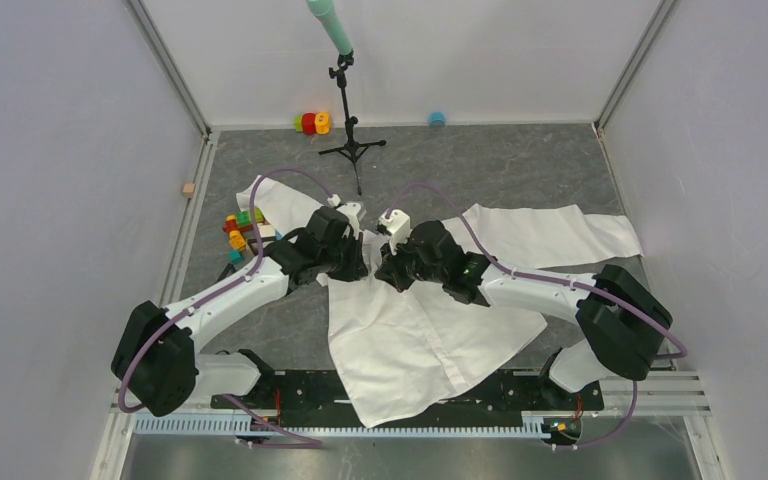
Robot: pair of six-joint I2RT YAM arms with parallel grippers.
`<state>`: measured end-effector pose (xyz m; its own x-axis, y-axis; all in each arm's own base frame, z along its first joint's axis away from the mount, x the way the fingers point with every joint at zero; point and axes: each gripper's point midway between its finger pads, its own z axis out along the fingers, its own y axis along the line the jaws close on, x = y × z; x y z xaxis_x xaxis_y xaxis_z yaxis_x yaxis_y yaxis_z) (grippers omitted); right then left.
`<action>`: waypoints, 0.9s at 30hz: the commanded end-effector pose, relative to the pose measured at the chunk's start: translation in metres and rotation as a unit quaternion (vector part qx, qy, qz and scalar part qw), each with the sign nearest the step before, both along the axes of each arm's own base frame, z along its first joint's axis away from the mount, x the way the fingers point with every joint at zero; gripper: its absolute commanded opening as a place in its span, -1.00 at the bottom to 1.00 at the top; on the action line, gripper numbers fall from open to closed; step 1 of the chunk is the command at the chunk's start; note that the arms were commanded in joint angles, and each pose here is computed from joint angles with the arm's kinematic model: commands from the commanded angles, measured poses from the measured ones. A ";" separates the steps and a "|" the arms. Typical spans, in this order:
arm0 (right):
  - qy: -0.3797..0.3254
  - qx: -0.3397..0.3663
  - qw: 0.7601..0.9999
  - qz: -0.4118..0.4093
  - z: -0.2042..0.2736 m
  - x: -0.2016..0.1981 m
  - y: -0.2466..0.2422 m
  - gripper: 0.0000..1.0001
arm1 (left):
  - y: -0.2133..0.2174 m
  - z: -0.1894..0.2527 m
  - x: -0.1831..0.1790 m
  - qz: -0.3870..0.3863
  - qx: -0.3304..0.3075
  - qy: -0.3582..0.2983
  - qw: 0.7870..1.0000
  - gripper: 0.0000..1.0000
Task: Pin the brooch onto the clothing
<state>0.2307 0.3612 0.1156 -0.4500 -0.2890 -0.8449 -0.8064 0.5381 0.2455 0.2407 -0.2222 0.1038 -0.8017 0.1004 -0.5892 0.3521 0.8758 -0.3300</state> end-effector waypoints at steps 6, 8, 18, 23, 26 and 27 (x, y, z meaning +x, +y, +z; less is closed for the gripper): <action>-0.005 0.020 1.000 0.015 0.014 0.002 0.017 -1.00 | -0.026 0.023 -0.007 -0.035 -0.082 -0.016 0.996 -0.95; -0.001 0.013 1.000 0.010 0.008 0.003 0.016 -1.00 | -0.028 0.027 -0.008 -0.036 -0.096 -0.020 0.995 -0.95; 0.026 -0.014 0.999 -0.016 -0.015 0.004 0.009 -1.00 | -0.027 0.044 -0.012 -0.017 -0.137 -0.041 0.990 -0.96; 0.035 -0.022 0.999 -0.025 -0.022 0.005 0.007 -1.00 | -0.026 0.048 -0.013 -0.010 -0.146 -0.044 0.988 -0.96; 0.043 -0.029 0.998 -0.036 -0.028 0.005 0.003 -1.00 | -0.026 0.054 -0.012 -0.006 -0.157 -0.050 0.986 -0.96; 0.045 -0.029 0.998 -0.037 -0.029 0.005 0.003 -1.00 | -0.026 0.055 -0.013 -0.004 -0.159 -0.050 0.986 -0.95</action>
